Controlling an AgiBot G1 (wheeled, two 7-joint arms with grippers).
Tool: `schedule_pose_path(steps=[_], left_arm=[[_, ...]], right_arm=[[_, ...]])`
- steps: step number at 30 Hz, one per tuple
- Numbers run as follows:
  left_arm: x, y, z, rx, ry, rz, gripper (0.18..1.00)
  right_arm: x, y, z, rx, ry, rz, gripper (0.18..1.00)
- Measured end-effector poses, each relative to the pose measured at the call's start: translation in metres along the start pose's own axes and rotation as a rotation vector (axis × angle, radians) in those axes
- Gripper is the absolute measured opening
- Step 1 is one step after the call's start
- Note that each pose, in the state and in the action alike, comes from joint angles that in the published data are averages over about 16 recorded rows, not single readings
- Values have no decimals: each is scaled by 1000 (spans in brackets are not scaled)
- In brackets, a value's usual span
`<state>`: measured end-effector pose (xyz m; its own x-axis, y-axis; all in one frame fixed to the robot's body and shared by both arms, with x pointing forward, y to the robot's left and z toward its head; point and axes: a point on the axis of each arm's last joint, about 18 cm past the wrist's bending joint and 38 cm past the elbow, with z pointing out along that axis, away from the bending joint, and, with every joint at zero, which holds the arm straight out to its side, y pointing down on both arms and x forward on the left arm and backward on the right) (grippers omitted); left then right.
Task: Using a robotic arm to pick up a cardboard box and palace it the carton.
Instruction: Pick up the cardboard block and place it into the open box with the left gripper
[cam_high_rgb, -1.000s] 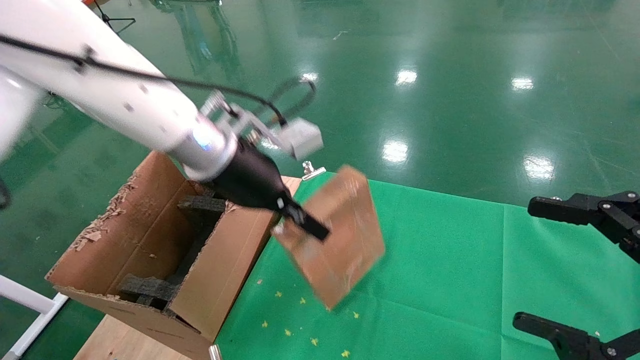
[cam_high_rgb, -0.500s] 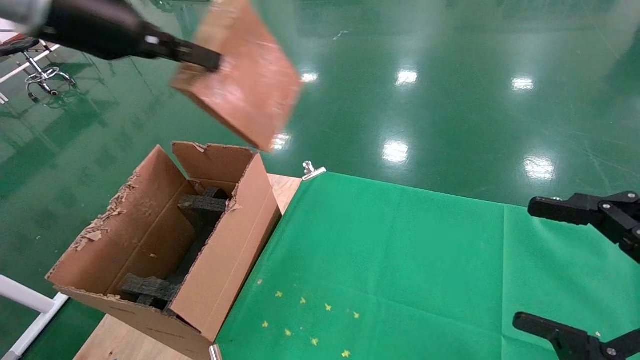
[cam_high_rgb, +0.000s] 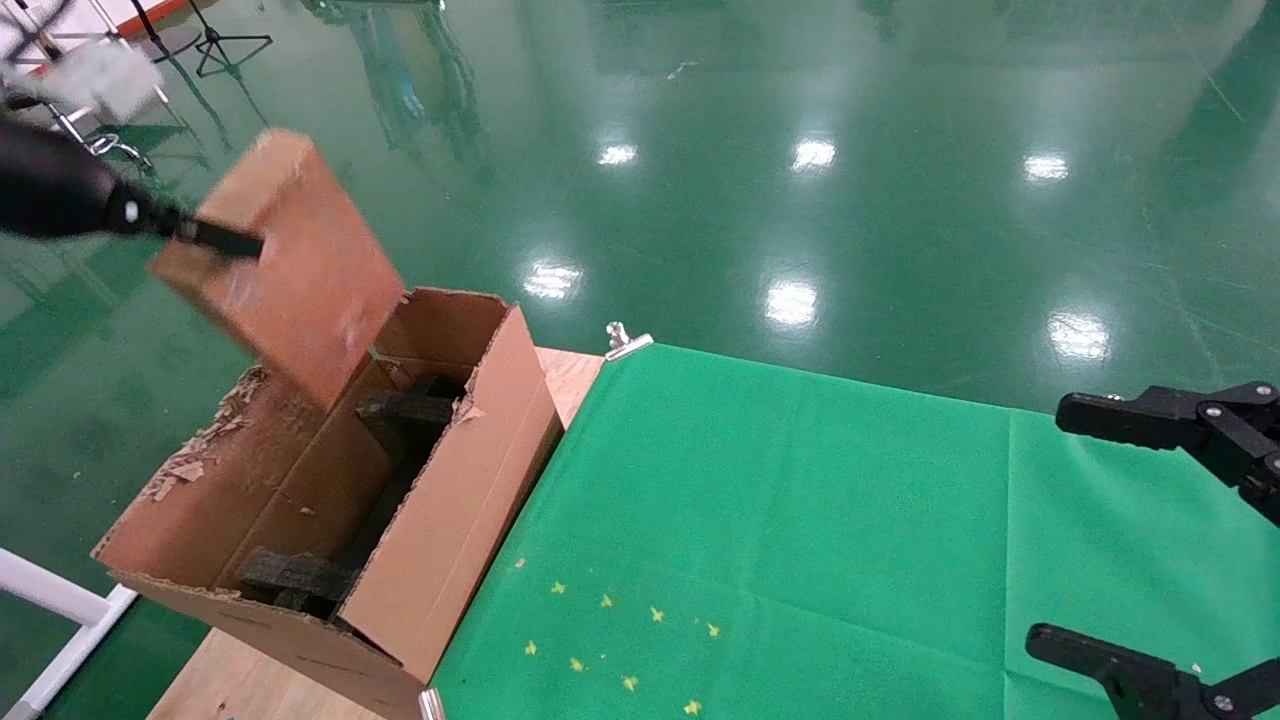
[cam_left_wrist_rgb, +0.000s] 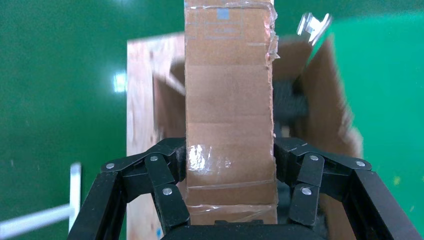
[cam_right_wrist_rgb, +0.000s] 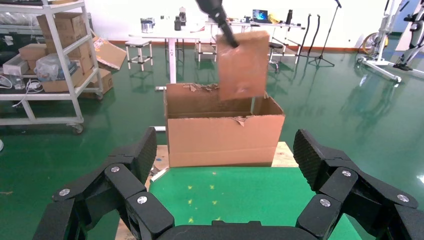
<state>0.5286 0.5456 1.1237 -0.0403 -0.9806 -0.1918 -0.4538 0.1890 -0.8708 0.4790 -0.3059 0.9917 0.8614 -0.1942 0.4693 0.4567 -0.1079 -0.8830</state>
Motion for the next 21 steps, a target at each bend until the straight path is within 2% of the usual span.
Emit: schedule_pose_path(steps=[10, 21], left_arm=[[-31, 56, 32, -98, -27, -40, 272], [-46, 95, 69, -151, -54, -112, 269]], right_arm=[[0, 0, 0, 0, 0, 0, 1001], [0, 0, 0, 0, 0, 0, 1001]])
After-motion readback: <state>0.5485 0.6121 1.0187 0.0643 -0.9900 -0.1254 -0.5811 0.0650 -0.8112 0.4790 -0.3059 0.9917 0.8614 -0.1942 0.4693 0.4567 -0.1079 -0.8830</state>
